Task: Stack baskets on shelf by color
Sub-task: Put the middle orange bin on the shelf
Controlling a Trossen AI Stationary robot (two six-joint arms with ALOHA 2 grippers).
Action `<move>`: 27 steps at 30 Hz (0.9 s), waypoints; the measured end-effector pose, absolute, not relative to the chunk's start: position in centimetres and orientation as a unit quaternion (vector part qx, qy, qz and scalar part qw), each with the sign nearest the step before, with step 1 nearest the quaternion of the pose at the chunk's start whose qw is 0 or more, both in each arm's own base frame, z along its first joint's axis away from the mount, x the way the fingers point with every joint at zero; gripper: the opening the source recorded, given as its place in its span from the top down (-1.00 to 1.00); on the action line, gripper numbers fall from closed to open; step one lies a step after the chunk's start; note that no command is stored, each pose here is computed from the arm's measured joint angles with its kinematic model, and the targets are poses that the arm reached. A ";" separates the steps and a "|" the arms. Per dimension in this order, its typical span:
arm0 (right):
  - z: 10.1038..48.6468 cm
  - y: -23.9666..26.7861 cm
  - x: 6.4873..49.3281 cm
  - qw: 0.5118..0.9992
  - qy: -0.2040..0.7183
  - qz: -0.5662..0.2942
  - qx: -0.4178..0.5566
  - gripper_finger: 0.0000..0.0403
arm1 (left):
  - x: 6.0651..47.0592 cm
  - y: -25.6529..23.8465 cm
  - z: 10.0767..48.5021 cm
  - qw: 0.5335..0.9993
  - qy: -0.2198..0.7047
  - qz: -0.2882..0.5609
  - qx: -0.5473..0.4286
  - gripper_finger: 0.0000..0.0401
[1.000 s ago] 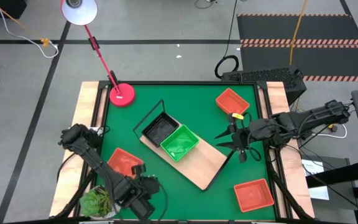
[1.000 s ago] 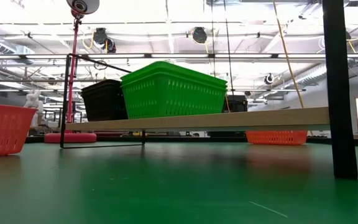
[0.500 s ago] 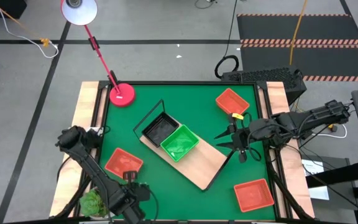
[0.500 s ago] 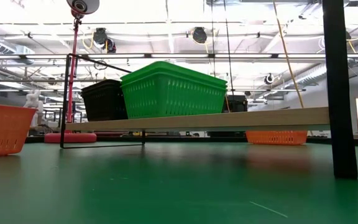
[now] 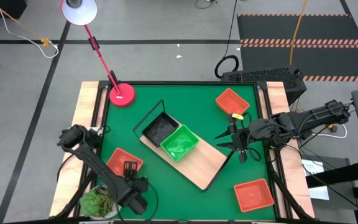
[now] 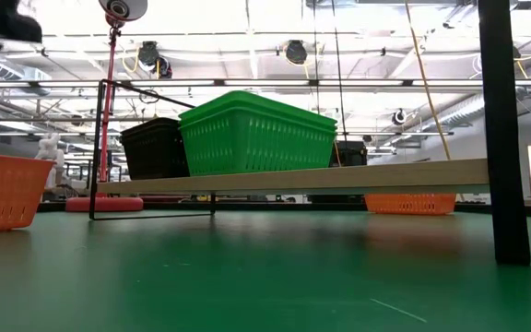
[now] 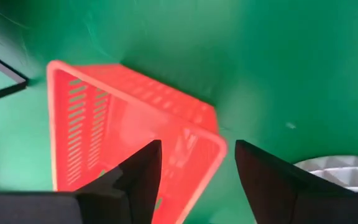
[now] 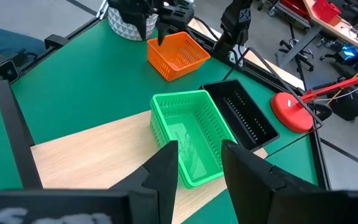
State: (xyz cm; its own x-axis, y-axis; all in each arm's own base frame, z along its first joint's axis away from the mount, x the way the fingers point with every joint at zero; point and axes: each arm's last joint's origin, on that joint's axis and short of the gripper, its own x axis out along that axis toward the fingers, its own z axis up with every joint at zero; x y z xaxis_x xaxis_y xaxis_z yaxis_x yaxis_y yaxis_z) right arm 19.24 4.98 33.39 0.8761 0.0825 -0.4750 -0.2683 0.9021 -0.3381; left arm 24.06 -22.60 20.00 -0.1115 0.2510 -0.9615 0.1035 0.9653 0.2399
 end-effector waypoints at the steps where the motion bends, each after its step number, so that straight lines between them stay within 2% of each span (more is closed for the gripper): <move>1: 33.3 5.0 19.2 0.947 0.234 0.093 -0.202 0.42 | 24.0 -22.4 19.7 0.649 0.749 0.053 0.120 0.00; 8: 33.3 5.0 19.2 0.946 0.236 0.093 -0.202 0.42 | 24.1 -21.7 18.5 0.634 0.762 0.028 0.128 0.18; 18: 33.3 5.0 19.2 0.946 0.235 0.094 -0.204 0.42 | 24.6 -21.3 17.6 0.647 0.749 -0.004 0.142 0.61; 23: 33.3 5.0 19.2 0.945 0.235 0.094 -0.207 0.42 | 25.9 -20.6 18.8 0.652 0.749 0.022 0.117 0.92; 27: 33.3 5.0 19.2 0.945 0.234 0.094 -0.207 0.42 | 27.4 -19.5 21.2 0.658 0.747 0.064 0.074 0.91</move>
